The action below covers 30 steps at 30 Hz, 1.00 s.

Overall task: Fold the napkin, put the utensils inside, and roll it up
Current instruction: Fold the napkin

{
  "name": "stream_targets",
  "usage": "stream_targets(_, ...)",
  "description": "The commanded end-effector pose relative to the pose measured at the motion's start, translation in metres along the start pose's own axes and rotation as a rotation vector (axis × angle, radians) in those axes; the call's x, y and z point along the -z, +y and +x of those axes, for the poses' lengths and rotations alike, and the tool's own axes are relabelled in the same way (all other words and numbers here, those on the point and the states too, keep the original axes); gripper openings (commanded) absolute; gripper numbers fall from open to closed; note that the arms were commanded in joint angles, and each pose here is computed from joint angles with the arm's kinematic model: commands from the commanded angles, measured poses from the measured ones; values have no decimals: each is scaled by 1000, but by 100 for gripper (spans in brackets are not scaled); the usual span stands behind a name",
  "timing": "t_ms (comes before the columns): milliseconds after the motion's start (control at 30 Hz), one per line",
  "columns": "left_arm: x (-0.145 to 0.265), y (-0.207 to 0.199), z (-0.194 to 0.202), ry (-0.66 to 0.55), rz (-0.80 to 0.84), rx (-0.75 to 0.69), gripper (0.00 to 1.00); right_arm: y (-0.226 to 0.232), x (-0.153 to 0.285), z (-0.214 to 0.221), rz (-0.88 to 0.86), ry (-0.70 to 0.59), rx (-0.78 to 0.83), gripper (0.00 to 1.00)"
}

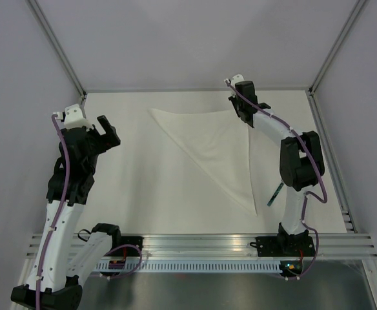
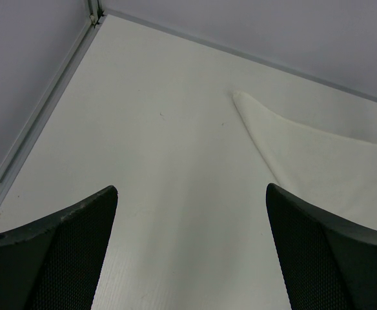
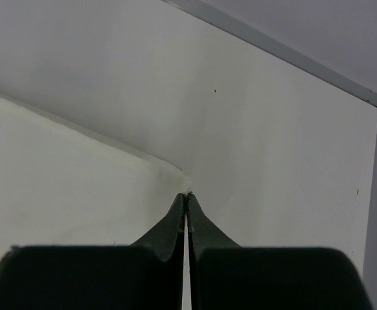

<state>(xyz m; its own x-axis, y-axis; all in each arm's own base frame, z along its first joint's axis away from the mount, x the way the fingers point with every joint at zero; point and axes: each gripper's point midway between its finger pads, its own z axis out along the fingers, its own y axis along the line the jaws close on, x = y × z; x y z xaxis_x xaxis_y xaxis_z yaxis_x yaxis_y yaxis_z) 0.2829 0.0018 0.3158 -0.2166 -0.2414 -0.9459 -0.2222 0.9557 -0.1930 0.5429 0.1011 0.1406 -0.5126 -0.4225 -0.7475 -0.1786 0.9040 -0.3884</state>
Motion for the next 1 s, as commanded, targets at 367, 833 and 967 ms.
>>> stream_targets(367,-2,-8,-7,-17,36,11,100,-12,-54,42,74,128,41,3)
stream_targets(833,10,-59,11,90,301,157,100,-49,-31,40,56,162,-71,59)
stream_targets(967,3,-87,49,167,451,220,100,-73,13,69,24,190,-184,59)
